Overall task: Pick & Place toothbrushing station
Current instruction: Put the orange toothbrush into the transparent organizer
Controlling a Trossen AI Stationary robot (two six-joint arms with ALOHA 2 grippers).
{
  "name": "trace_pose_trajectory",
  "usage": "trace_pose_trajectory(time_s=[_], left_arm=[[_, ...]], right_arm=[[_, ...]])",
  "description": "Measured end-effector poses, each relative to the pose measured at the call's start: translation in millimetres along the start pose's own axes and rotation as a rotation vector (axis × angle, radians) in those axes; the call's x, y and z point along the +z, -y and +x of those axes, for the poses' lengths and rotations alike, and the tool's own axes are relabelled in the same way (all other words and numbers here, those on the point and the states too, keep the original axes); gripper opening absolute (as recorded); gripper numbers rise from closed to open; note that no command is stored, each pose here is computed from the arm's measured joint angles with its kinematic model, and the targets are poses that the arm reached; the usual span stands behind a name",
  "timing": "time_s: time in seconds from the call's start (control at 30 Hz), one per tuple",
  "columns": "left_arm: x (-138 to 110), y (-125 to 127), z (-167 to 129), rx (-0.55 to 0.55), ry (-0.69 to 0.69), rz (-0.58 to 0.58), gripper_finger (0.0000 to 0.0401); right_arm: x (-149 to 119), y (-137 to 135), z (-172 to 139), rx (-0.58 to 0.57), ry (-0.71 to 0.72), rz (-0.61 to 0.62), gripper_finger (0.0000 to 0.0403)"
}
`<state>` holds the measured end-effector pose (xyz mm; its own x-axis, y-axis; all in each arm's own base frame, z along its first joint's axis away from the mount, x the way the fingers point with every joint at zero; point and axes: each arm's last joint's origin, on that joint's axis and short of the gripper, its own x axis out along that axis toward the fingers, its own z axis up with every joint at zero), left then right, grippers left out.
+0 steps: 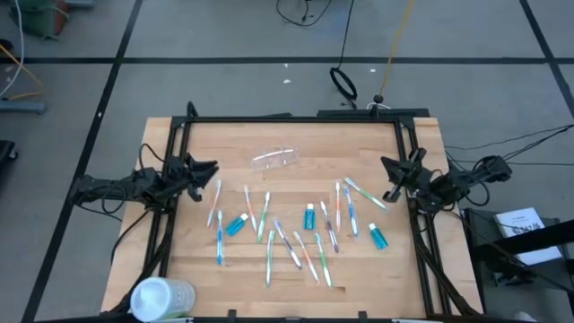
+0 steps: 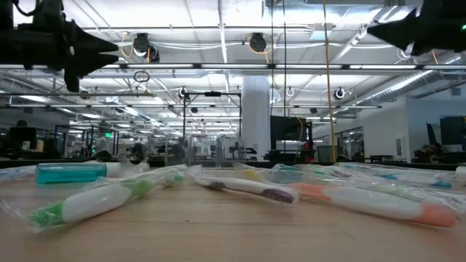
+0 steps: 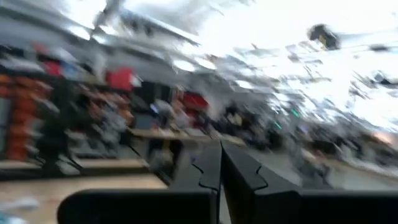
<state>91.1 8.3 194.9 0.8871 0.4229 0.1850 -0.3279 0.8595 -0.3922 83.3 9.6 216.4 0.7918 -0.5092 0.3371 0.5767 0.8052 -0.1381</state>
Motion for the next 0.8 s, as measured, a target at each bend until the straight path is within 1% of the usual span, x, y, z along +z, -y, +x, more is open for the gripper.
trace_pose_trajectory(time_s=[0.07,0.1,0.17,0.23,0.3,0.37,0.43,0.5,0.57,0.6,0.7,0.8], left_arm=[[10.2,0.3,0.0,0.044,0.034,-0.026,0.0127],[14.5,0.6,-0.2,0.056,0.033,-0.028,0.0127],[21.5,1.4,0.4,0.084,0.002,-0.024,0.0127],[25.8,1.7,1.5,0.126,-0.065,-0.025,0.0127],[29.9,1.7,3.5,0.19,-0.147,-0.044,0.0127],[31.8,1.0,5.6,0.269,-0.245,-0.059,0.0127],[30.9,-0.2,8.3,0.356,-0.349,-0.08,0.0127],[24.7,-1.6,11.4,0.422,-0.475,-0.117,0.0127],[13.5,-4.4,14.4,0.481,-0.603,-0.14,0.0127],[8.5,-5.4,16.7,0.507,-0.646,-0.154,0.0127],[-10.1,-12.1,21.2,0.634,-0.744,-0.179,0.0127],[-25.9,-18.2,25.5,0.757,-0.791,-0.226,0.0127]], right_arm=[[-6.8,-4.0,3.7,-0.029,-0.071,-0.039,0.0],[-7.6,-6.4,6.9,-0.027,-0.103,-0.065,0.0],[-1.9,-8.3,14.5,-0.038,-0.126,-0.069,0.0],[1.7,-10.4,23.0,-0.064,-0.159,-0.1,0.0],[2.0,-13.6,32.0,-0.079,-0.205,-0.162,0.0],[5.2,-14.5,43.2,-0.111,-0.24,-0.203,0.0],[6.0,-14.8,53.6,-0.145,-0.267,-0.215,0.0],[2.2,-15.8,62.0,-0.177,-0.3,-0.215,0.0],[-7.0,-16.8,67.5,-0.196,-0.346,-0.244,0.0],[-11.6,-16.8,69.7,-0.202,-0.369,-0.265,0.0],[-23.0,-15.8,74.4,-0.229,-0.432,-0.302,0.0],[-32.6,-15.5,77.4,-0.25,-0.477,-0.295,0.0]])
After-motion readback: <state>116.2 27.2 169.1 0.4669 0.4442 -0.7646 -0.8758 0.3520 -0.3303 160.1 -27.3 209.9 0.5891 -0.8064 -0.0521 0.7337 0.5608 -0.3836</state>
